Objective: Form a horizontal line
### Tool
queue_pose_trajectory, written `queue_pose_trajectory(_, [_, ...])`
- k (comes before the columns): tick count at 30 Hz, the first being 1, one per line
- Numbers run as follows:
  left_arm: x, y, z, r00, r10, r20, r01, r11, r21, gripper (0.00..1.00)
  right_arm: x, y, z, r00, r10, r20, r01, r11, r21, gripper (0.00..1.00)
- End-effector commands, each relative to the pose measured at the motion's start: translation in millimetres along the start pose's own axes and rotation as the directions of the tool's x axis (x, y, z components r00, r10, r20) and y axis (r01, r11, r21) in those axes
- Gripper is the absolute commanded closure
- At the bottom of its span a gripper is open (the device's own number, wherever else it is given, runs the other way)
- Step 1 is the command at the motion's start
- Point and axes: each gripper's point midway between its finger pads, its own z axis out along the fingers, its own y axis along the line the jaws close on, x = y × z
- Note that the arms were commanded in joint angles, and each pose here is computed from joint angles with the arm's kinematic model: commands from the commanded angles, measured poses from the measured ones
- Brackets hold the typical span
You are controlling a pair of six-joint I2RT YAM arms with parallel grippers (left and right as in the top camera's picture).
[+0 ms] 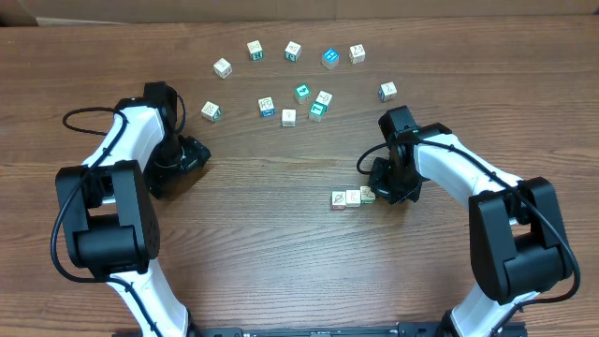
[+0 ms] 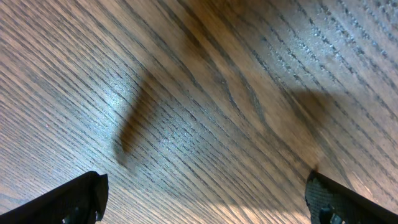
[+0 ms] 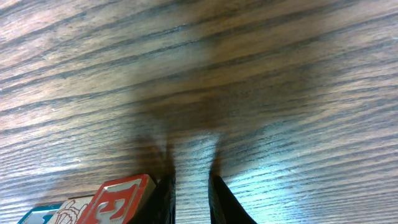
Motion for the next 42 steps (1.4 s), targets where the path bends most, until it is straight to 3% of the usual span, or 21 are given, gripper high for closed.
queue_pose_trajectory(1, [0, 3, 0, 1.000, 0.015, 0.014, -0.015, 1.000, -0.015, 0.01, 6, -1, 2, 1.000, 0.024, -0.012, -0.024, 1.000, 0.001, 0.84])
queue_pose_trajectory(8, [0, 3, 0, 1.000, 0.015, 0.014, -0.015, 1.000, -0.015, 0.01, 3, -6, 2, 1.000, 0.023, 0.007, -0.023, 0.999, 0.029, 0.84])
queue_pose_trajectory(17, [0, 3, 0, 1.000, 0.015, 0.014, -0.015, 1.000, -0.015, 0.01, -30, -18, -2, 0.986, 0.011, 0.167, -0.029, 0.993, 0.111, 0.84])
queue_pose_trajectory(23, [0, 3, 0, 1.000, 0.015, 0.014, -0.015, 1.000, -0.015, 0.00, -51, -2, -5, 0.967, -0.058, 0.248, 0.043, 0.997, 0.065, 0.96])
queue_pose_trajectory(26, [0, 3, 0, 1.000, 0.015, 0.014, -0.015, 1.000, -0.015, 0.01, -57, 2, -7, 0.959, -0.083, 0.271, 0.070, 0.996, 0.056, 0.96])
queue_pose_trajectory(34, [-1, 3, 0, 1.000, 0.015, 0.014, -0.015, 1.000, -0.015, 0.00, -57, 28, -7, 0.928, -0.254, 0.273, 0.271, 0.962, -0.028, 0.96])
queue_pose_trajectory(42, [0, 3, 0, 1.000, 0.015, 0.014, -0.015, 1.000, -0.015, 0.00, -51, 31, -6, 0.933, -0.260, 0.250, 0.282, 0.958, -0.057, 0.96])
